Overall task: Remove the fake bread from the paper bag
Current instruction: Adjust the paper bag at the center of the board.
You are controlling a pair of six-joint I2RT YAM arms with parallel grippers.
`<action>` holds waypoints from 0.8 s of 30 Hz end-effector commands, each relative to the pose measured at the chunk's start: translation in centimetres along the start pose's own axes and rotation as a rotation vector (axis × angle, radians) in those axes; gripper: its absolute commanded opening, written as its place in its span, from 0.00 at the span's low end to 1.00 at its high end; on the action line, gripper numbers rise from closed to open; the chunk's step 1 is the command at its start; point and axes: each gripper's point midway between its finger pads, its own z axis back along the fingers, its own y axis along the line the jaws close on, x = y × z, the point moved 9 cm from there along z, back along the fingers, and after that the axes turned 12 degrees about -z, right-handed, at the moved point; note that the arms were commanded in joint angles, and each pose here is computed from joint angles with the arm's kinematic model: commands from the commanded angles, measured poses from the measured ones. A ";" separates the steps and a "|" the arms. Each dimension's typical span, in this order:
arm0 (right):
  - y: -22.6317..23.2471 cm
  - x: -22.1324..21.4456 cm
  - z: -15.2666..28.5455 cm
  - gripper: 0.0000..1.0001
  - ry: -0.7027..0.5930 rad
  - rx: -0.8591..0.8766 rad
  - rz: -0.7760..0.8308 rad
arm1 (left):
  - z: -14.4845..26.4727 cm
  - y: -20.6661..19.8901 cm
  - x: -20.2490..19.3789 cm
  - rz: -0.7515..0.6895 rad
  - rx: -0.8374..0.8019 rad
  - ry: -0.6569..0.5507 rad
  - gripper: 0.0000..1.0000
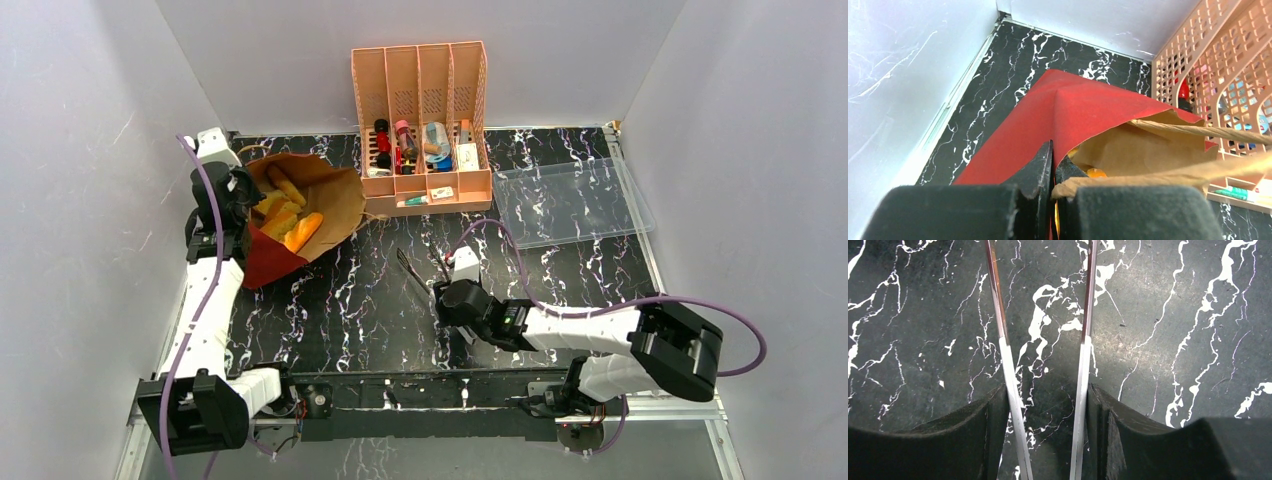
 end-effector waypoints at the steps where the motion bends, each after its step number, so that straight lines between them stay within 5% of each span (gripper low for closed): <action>1: 0.9 1.0 1.1 0.44 -0.030 0.060 -0.050 | 1.1 -0.4 1.7 0.008 -0.061 -0.146 0.00; 24: 1.0 4.0 5.6 0.37 -0.088 0.136 -0.142 | 3.4 -2.0 -3.2 -0.012 -0.240 -0.124 0.00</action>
